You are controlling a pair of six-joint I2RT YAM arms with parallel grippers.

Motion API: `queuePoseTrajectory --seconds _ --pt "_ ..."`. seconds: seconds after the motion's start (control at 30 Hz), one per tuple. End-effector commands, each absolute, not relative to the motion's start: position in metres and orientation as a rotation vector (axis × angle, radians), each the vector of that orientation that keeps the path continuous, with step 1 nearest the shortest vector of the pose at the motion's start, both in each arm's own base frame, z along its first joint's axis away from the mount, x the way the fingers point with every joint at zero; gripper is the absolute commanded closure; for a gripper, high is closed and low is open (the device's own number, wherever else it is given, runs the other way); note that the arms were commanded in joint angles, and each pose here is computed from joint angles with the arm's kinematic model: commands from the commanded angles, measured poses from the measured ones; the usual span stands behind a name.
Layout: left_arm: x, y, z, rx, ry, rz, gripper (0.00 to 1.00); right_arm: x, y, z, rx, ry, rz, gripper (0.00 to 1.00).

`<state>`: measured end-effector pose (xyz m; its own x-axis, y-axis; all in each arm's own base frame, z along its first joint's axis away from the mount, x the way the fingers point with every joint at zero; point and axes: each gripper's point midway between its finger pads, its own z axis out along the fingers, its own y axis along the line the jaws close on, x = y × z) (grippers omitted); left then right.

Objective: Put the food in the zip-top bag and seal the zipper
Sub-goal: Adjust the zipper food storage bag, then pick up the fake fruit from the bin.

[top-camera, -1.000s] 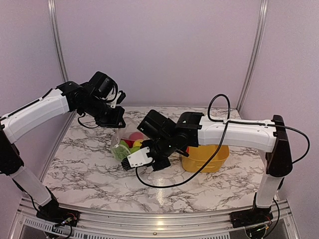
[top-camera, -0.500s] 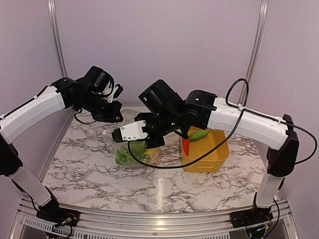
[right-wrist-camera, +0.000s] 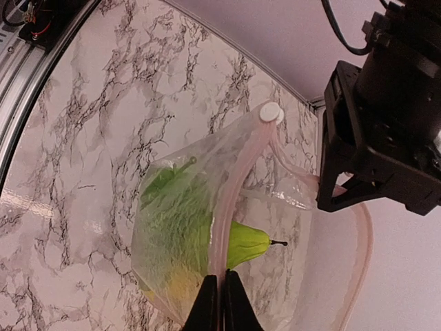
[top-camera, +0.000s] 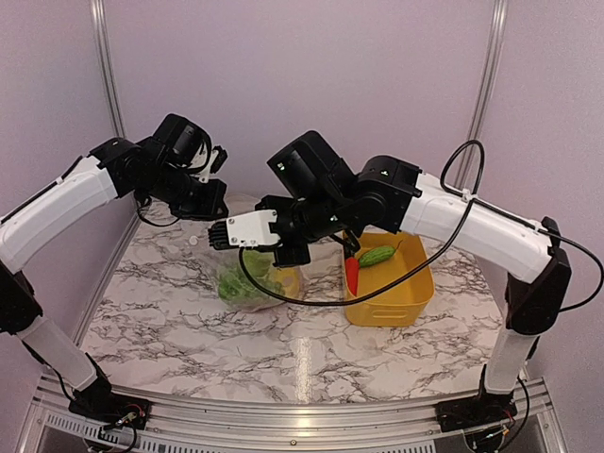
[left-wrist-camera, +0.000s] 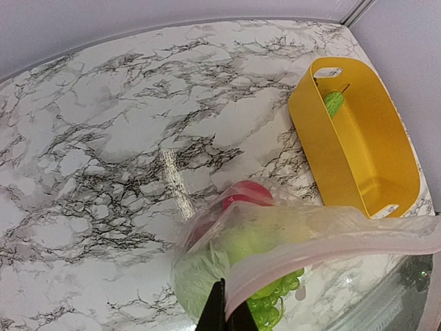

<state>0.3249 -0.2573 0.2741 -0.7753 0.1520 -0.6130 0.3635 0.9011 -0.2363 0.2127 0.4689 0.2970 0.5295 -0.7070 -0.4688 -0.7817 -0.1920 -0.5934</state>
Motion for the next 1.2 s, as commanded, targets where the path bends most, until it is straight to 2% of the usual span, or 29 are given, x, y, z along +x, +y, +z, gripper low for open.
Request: queuePoseTrajectory --seconds 0.0,0.4,0.63,0.77,0.8,0.83,0.87,0.97,1.0,1.07,1.17 --pt "0.322 -0.246 0.313 0.35 2.371 -0.458 1.0 0.218 0.46 0.329 -1.853 1.233 0.148 0.96" --pt "0.325 -0.22 0.365 0.311 2.237 -0.345 1.0 0.231 0.46 0.352 -1.789 1.212 0.236 0.96" --pt "0.327 -0.231 0.314 0.367 2.368 -0.323 1.0 0.248 0.466 0.322 -1.797 1.259 0.268 0.96" --pt "0.328 -0.23 0.301 0.372 2.391 -0.299 1.0 0.247 0.462 0.325 -1.787 1.271 0.276 0.94" --pt "0.329 -0.23 0.3 0.375 2.394 -0.296 1.0 0.248 0.459 0.325 -1.78 1.28 0.276 0.92" --pt "0.329 -0.23 0.297 0.378 2.398 -0.293 1.0 0.25 0.456 0.326 -1.772 1.29 0.275 0.85" --pt "0.329 -0.231 0.294 0.379 2.407 -0.289 1.0 0.254 0.451 0.325 -1.763 1.306 0.273 0.76" --pt "0.328 -0.232 0.287 0.382 2.423 -0.292 1.0 0.276 0.428 0.319 -1.716 1.383 0.27 0.56" --pt "0.328 -0.232 0.286 0.383 2.426 -0.295 1.0 0.284 0.419 0.317 -1.69 1.416 0.275 0.47" --pt "0.327 -0.233 0.284 0.384 2.427 -0.304 1.0 0.304 0.396 0.313 -1.627 1.493 0.281 0.41" --pt "0.326 -0.232 0.284 0.381 2.427 -0.301 1.0 0.328 0.355 0.296 -1.569 1.596 0.253 0.39"
